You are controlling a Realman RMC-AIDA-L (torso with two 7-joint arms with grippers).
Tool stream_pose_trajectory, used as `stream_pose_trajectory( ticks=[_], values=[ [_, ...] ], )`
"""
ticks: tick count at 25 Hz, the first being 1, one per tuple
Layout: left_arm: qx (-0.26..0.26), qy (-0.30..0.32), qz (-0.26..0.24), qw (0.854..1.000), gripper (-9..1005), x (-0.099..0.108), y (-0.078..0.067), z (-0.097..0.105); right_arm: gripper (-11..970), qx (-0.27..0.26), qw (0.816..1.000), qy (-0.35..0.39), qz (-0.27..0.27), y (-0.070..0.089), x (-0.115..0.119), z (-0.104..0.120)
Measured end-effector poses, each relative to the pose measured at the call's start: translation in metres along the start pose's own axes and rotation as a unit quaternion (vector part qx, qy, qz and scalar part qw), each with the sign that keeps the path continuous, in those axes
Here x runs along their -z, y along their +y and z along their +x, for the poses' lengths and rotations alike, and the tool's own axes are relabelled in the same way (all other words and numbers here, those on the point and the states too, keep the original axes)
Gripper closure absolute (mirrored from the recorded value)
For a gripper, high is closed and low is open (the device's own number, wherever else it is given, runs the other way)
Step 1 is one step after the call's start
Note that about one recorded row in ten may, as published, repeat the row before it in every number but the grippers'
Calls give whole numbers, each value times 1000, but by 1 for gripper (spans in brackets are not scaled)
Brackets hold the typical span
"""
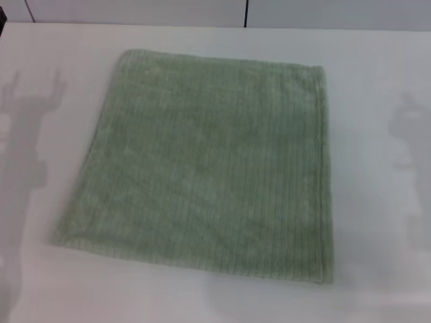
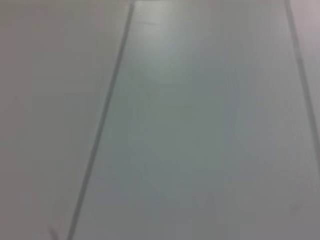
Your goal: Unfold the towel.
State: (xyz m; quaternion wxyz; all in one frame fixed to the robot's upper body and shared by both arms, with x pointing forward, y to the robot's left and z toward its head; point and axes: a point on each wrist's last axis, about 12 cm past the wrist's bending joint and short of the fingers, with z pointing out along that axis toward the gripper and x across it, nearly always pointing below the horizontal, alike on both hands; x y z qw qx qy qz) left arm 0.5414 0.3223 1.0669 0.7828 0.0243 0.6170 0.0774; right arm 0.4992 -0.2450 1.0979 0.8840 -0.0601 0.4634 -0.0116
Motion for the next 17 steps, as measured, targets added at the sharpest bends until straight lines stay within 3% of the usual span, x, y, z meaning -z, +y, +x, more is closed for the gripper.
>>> stream_pose_trajectory(
  ticks=[1,7,17],
  values=[
    [1,2,0,1000,172,0,0,1,960,2,1000,1,16,-7,8,1],
    [-3,16,6,1000,172,0,1,7,959,8,999,12,29,-12,22,4],
    [-5,26,7,1000,172,-3,3,11,807,12,1000,14,23,-12,35,5]
  ],
)
